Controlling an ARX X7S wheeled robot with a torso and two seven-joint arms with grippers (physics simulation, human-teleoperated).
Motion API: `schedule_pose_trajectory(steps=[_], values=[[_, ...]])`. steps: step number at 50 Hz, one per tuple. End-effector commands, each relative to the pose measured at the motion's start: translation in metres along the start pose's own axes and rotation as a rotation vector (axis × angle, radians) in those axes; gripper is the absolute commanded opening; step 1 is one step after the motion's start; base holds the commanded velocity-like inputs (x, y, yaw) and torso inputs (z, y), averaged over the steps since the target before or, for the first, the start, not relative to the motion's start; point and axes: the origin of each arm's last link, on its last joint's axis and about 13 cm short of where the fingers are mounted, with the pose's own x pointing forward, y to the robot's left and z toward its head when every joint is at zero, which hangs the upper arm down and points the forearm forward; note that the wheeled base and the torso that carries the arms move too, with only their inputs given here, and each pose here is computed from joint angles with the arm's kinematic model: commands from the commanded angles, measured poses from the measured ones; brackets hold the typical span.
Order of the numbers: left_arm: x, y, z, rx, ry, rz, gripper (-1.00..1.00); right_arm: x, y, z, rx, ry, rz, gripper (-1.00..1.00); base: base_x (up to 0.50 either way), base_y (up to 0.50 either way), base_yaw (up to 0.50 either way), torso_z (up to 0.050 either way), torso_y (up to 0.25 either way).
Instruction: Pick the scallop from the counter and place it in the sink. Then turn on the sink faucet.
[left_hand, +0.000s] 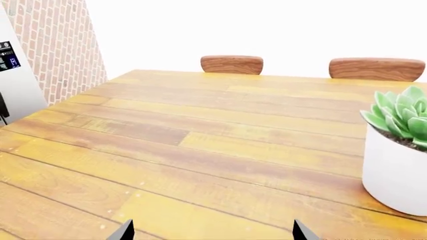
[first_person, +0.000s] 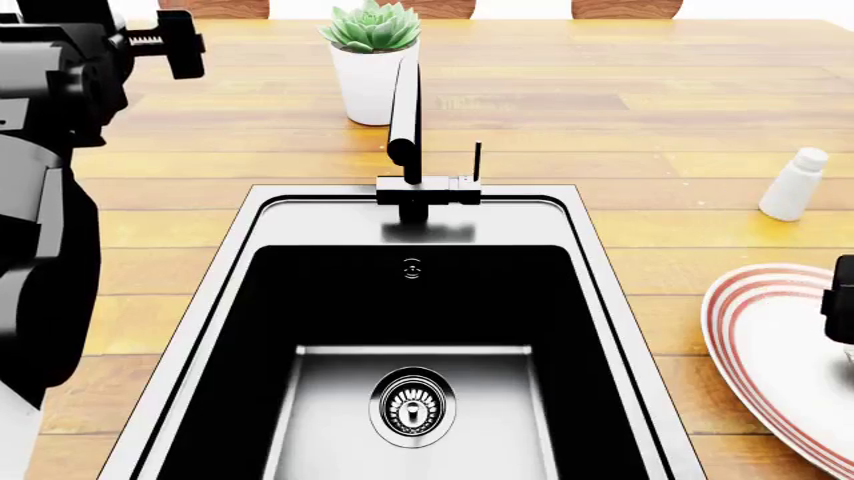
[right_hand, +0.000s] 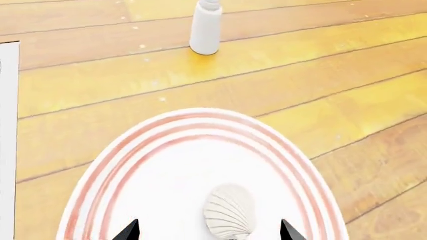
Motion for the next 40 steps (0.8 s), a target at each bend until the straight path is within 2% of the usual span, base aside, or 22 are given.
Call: schedule_pose_trajectory(steps=[1,23,40], values=[[0.0,-0.007,-0.003,0.002,0.011,-0.03,1.0,0.022,-0.013,0.001,0.107,0.029,-0.01,1.0,0.0,0.0,0.0,0.0,0.0],[0.0,-0.006,-0.003,0.003,0.012,-0.025,1.0,0.049,-0.025,-0.006,0.202,0.085,-0.031,1.0,0.0,0.0,0.0,0.0,0.0],[0.001,-0.008,-0.008,0.008,0.02,-0.031,1.0,0.067,-0.023,-0.018,0.199,0.124,-0.024,1.0,0.0,0.0,0.0,0.0,0.0]])
